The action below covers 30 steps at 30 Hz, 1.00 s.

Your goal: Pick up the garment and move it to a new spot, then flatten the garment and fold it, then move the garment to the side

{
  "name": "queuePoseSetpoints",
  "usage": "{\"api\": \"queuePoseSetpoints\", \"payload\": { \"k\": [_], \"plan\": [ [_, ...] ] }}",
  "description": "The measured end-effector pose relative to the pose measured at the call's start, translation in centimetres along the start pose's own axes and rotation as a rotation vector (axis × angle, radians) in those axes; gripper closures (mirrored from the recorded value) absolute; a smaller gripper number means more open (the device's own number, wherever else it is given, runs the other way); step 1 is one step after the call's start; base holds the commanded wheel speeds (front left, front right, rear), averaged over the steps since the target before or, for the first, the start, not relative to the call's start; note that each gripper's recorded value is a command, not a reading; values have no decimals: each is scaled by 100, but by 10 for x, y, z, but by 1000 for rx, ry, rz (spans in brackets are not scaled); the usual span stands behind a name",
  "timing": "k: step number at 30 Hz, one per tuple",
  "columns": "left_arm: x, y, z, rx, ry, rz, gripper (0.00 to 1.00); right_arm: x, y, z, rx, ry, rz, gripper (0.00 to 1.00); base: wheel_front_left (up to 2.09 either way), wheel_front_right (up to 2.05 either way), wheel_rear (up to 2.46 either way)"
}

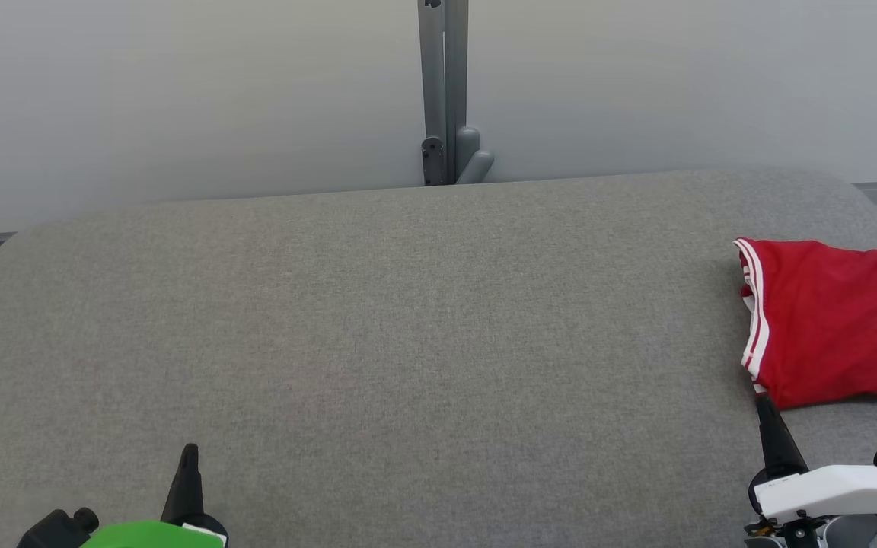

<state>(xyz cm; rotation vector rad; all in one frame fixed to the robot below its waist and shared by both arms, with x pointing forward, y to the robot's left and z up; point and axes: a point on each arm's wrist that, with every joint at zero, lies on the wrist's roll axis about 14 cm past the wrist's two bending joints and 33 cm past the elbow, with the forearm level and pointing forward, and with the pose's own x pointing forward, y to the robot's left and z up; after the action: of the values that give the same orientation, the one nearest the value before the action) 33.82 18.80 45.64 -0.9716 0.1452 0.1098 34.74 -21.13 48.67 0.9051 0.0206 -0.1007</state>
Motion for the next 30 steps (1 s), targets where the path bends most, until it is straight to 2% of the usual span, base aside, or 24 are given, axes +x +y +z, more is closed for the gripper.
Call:
{"api": "queuePoseSetpoints", "payload": {
  "k": [30],
  "plan": [
    [18, -19, 18, -304, -13, -64, 100, 16, 12, 2, 336, 23, 28, 100, 0, 0, 0]
  ]
}}
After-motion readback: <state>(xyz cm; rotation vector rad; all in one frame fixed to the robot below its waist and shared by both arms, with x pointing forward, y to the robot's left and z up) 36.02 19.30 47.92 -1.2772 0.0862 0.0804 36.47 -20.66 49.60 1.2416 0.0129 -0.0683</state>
